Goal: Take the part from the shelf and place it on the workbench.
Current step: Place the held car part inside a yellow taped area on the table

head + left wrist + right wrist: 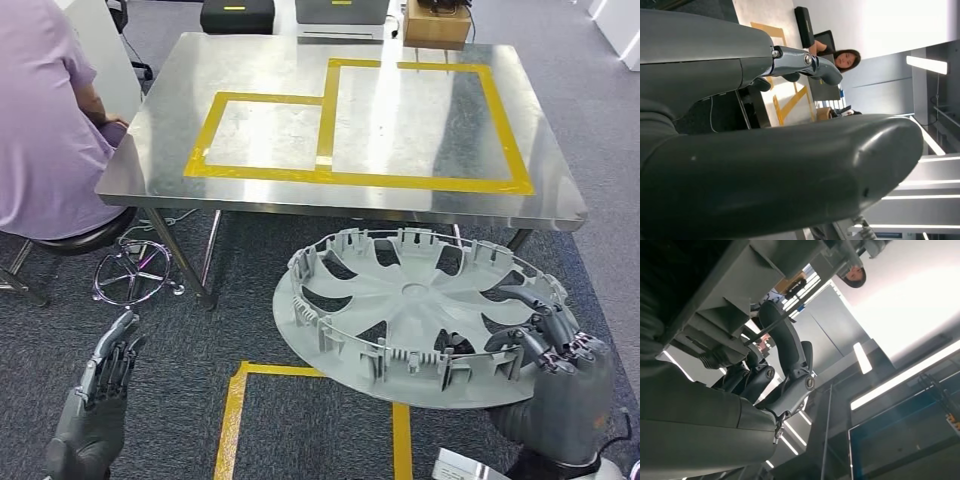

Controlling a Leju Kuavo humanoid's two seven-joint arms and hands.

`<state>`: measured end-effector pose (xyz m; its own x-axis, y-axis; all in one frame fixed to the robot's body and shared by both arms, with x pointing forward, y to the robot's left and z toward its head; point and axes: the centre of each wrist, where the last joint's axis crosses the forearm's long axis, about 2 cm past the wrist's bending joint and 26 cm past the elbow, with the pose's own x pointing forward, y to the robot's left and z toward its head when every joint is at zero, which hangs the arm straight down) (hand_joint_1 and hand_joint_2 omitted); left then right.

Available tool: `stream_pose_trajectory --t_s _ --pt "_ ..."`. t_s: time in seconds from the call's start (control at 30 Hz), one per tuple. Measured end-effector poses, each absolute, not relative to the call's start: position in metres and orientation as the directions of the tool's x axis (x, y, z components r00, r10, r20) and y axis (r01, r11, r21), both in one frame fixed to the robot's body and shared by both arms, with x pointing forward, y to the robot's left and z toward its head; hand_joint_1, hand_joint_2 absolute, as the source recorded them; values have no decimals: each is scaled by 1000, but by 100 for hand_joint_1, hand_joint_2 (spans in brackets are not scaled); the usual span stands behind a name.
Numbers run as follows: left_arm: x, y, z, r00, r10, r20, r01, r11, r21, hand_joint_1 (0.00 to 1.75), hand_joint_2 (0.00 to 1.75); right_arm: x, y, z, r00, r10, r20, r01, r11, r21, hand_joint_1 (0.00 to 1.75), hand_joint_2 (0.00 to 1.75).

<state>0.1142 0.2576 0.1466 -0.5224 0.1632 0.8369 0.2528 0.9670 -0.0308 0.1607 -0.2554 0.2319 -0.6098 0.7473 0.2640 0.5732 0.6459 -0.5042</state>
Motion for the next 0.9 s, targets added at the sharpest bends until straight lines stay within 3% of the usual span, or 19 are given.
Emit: stream_pose_trajectory --t_s 0.9 --pt "111 259 144 -514 164 842 260 965 -29 0 0 159 -247 232 -624 731 275 549 661 -512 175 175"
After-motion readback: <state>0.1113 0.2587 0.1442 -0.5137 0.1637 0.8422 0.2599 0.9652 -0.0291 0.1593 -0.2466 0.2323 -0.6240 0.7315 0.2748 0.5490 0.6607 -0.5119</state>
